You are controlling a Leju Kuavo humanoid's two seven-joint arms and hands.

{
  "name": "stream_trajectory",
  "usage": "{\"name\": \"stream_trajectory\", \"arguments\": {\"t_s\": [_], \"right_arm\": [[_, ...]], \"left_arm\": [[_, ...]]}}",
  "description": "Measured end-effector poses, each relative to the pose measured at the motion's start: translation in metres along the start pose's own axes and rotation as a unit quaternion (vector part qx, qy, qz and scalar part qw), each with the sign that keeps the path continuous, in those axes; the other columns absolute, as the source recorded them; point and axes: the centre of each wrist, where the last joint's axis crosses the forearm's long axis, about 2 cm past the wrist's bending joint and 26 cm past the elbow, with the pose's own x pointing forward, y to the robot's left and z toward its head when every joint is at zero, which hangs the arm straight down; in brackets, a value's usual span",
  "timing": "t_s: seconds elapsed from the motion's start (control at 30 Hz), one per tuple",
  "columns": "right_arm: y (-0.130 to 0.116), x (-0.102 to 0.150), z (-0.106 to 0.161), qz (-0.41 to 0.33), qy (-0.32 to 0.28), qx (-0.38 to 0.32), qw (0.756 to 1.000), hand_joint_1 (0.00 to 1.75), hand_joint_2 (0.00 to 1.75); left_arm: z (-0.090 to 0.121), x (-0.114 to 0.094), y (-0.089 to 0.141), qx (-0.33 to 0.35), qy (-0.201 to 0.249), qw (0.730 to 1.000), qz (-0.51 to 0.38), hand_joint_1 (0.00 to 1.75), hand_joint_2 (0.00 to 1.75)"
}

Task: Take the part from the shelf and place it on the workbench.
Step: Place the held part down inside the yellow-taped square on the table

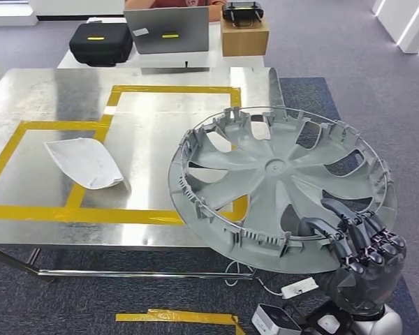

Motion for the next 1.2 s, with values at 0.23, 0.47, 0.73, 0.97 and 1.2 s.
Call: {"name": "stream_trajectory", "arguments": {"t_s": [0.23, 0.47, 0.73, 0.97, 1.2], "right_arm": [[0.0, 0.0, -0.001, -0.002, 0.001, -0.004, 1.0, 1.75, 1.75], [0.001, -0.001, -0.003, -0.001, -0.001, -0.009, 1.0, 1.75, 1.75], [0.002, -0.001, -0.003, -0.002, 0.001, -0.008, 1.0, 1.75, 1.75], [0.006, 0.001, 0.006, -0.009, 0.007, 0.011, 1.0, 1.75, 1.75], [0.012, 0.001, 0.017, -0.017, 0.022, 0.035, 0.999, 1.75, 1.75]], "left_arm": [[0.0, 0.001, 0.001, 0.002, -0.001, 1.0, 0.0, 0.0, 1.75], [0.001, -0.002, -0.002, 0.0, 0.002, 1.0, 0.001, 0.0, 1.75], [0.001, -0.004, 0.001, 0.002, 0.002, 1.0, 0.0, 0.0, 1.75], [0.001, -0.004, 0.001, 0.006, 0.002, 1.0, 0.0, 0.0, 1.75], [0.001, -0.005, 0.002, 0.008, 0.003, 1.0, 0.001, 0.0, 1.75]]}}
